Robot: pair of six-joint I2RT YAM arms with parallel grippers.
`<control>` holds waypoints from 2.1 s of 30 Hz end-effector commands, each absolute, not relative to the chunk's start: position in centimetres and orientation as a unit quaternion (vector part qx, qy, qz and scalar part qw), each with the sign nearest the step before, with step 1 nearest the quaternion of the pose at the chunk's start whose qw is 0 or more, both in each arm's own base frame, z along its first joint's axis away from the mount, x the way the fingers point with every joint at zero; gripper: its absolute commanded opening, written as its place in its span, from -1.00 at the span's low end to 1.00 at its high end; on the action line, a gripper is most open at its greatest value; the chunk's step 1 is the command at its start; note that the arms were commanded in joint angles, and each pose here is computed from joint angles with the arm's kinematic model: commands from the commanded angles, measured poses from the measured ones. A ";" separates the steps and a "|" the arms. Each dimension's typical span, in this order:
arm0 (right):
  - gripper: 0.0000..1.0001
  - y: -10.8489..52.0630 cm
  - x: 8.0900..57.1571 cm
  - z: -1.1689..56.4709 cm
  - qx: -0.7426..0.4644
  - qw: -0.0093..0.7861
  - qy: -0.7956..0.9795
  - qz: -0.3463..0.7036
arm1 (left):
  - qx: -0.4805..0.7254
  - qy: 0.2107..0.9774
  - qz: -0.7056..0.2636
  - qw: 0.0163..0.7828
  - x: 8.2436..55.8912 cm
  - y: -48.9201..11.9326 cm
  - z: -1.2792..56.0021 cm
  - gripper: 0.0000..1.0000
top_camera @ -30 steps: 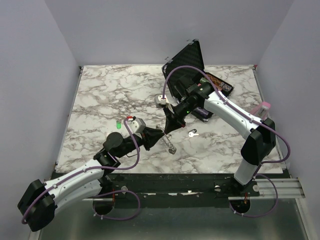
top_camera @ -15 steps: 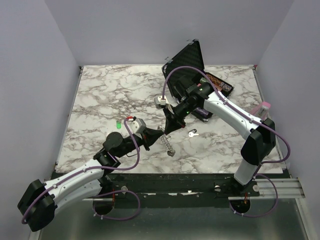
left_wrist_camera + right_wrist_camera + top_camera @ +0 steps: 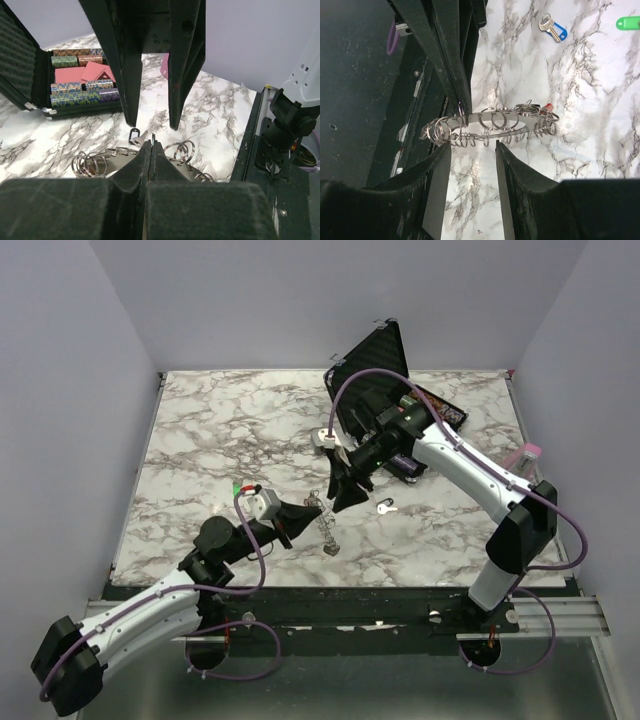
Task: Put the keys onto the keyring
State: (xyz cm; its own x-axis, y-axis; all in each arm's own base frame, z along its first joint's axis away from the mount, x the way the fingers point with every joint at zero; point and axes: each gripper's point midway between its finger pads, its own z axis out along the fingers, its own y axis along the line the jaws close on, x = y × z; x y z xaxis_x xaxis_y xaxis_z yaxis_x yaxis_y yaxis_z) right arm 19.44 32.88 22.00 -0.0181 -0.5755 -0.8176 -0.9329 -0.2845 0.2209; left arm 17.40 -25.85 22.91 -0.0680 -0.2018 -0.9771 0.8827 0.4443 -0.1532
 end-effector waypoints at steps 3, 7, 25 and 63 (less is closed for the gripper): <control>0.00 32.3 18.1 24.5 -0.679 0.230 0.533 0.449 | 0.286 0.525 -0.454 0.661 15.9 -24.4 25.0 -1.00; 0.00 32.3 17.1 24.8 -0.680 0.234 0.509 0.473 | 0.273 0.505 -0.473 0.669 15.2 -23.9 25.5 -1.00; 0.09 26.4 22.8 25.0 -0.538 0.342 0.562 0.527 | 0.274 0.470 -0.519 0.659 14.2 -23.7 26.8 -1.00; -0.23 32.2 17.3 22.6 -0.569 0.234 0.515 0.598 | 0.294 0.486 -0.574 0.589 15.8 -27.1 27.3 -1.00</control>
State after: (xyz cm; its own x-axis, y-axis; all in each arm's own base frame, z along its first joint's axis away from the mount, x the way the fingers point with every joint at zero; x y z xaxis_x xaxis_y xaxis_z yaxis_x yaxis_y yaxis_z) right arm 17.34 31.66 23.39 -0.2390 -0.2811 -0.9295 -0.8670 -0.3693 0.3346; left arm 16.33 -26.95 24.15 -0.2145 -0.3387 -0.9161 0.9340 0.2032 -0.2939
